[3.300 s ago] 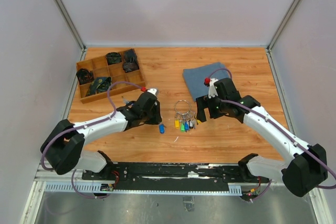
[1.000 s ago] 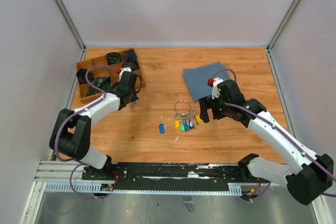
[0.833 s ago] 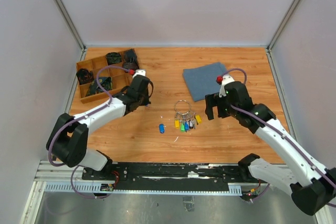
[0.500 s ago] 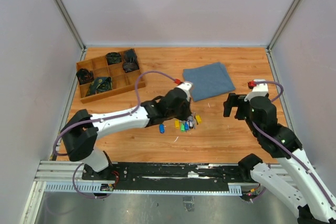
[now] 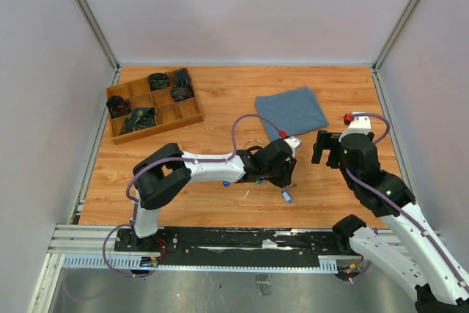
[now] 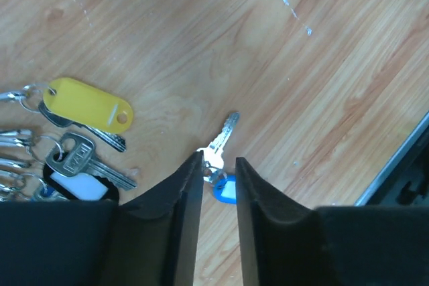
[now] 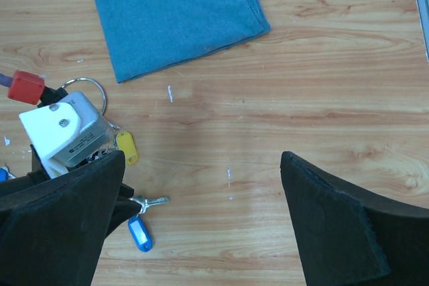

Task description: Put the keys on the keyring

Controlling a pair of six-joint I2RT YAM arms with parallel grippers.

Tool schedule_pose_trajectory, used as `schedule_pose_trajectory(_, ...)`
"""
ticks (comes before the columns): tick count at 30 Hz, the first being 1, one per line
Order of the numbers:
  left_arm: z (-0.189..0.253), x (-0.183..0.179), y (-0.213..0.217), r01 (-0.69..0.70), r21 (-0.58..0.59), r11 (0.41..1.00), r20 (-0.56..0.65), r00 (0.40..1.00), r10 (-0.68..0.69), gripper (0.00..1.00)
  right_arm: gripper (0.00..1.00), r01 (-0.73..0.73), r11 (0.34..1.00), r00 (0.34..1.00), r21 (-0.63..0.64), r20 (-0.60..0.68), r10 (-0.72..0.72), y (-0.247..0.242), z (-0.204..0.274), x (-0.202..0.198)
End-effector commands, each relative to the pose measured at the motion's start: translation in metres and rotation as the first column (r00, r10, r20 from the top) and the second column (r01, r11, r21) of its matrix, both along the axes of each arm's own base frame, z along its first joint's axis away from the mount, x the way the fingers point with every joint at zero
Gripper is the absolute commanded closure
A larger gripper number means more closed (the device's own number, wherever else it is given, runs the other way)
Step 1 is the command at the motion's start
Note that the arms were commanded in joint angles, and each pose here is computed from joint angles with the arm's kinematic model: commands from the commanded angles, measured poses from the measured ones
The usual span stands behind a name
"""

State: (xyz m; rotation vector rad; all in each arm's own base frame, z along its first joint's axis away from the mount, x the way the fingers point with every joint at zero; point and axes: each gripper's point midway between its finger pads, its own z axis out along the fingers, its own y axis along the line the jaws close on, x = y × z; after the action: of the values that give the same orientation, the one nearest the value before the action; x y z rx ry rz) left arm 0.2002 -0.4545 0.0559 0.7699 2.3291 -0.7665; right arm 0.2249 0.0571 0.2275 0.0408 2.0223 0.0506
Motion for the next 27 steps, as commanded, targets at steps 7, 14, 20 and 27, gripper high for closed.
schedule_pose_trajectory(7, 0.082, 0.038, 0.032, -0.104, -0.119, 0.987, 0.142, 0.982, 0.12, 0.62, 0.0, -0.11, 0.994, 0.99, -0.01, -0.095, 0.109, 0.025, -0.031, 0.005)
schedule_pose_trajectory(14, 0.095, 0.062, 0.117, -0.28, -0.128, 0.951, 0.164, 0.94, 0.299, 0.6, 0.04, -0.315, 0.948, 0.923, 0.048, -0.215, 0.318, 0.074, -0.057, 0.013)
schedule_pose_trajectory(20, 0.088, 0.073, 0.181, -0.415, -0.107, 0.904, 0.138, 0.894, 0.427, 0.6, 0.27, -0.464, 0.874, 0.8, 0.142, -0.358, 0.482, 0.116, -0.087, 0.014)
schedule_pose_trajectory(27, 0.087, 0.077, 0.226, -0.503, -0.102, 0.858, 0.151, 0.845, 0.513, 0.6, 0.54, -0.529, 0.817, 0.693, 0.229, -0.439, 0.572, 0.153, -0.112, 0.02)
